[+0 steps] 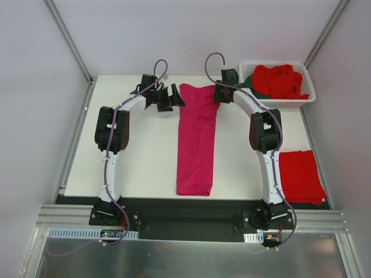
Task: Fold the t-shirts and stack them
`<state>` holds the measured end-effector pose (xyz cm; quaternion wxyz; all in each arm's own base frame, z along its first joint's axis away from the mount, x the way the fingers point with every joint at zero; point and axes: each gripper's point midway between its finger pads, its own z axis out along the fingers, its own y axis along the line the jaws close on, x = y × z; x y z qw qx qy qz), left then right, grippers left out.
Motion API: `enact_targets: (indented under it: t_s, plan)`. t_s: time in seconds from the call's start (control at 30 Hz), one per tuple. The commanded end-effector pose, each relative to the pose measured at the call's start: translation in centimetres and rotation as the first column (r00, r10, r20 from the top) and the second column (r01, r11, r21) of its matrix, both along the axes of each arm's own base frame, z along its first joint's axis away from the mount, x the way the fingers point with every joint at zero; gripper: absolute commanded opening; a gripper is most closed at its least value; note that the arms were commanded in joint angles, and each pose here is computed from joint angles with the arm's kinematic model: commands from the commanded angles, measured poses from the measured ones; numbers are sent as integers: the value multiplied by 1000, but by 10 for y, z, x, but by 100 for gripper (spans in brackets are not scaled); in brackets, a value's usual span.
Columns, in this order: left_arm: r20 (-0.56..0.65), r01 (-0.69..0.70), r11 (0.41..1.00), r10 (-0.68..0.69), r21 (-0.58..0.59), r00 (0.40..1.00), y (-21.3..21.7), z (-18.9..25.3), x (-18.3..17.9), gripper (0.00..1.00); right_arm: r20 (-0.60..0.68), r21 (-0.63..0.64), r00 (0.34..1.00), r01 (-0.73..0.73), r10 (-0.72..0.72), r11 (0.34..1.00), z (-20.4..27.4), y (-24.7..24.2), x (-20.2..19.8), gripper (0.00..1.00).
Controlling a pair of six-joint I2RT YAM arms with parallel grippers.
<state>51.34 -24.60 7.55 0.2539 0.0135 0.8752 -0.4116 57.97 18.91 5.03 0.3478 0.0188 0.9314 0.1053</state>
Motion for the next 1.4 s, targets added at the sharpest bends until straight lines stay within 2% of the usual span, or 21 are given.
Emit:
enact_targets:
  t_s: [0.0, 0.1, 0.23, 0.33, 0.53, 0.7, 0.87, 0.97, 1.0, 1.07, 1.1, 1.13, 1.37]
  plan:
    - [32, 37, 999, -36, -27, 999, -8, 10, 0, 99, 70, 73, 997, -43, 38, 996, 28, 17, 11, 41]
    - [32, 37, 999, -36, -29, 999, -8, 10, 1, 99, 80, 95, 995, -66, 58, 993, 31, 24, 12, 40]
    - [27, 38, 999, -38, -29, 999, -8, 9, 0, 99, 86, 115, 993, -87, 77, 990, 32, 31, 13, 25]
    - [27, 38, 999, -37, -27, 999, -7, 8, -1, 99, 87, 119, 992, -102, 92, 988, 33, 37, 12, 20]
    - [18, 38, 999, -38, -29, 999, -8, 6, -2, 99, 93, 128, 989, -125, 113, 984, 33, 45, 11, 16]
    - [17, 40, 999, -39, -27, 999, -8, 5, -4, 99, 105, 116, 987, -135, 123, 984, 36, 50, 18, 17]
    - [17, 41, 999, -40, -23, 999, -7, 5, -5, 99, 68, 123, 989, -136, 129, 983, 24, 54, 16, 34]
    - [14, 39, 999, -39, -24, 999, -7, 4, -5, 99, 39, 113, 992, -126, 123, 985, 16, 52, 13, 54]
    - [14, 36, 999, -36, -23, 999, -6, 4, -4, 99, 19, 105, 992, -122, 121, 987, 12, 49, 10, 68]
    - [13, 38, 999, -38, -28, 999, -8, 5, -4, 99, 5, 98, 993, -121, 122, 988, 10, 47, 7, 82]
    - [9, 38, 999, -38, -29, 999, -8, 3, -5, 99, -10, 90, 992, -126, 127, 988, 9, 47, 4, 95]
    - [8, 38, 999, -38, -30, 999, -9, 4, -5, 99, -16, 89, 991, -130, 132, 988, 9, 46, 2, 99]
    - [2, 44, 998, -44, -39, 999, -13, 4, -6, 99, 27, 118, 983, -182, 180, 976, 35, 50, -8, 96]
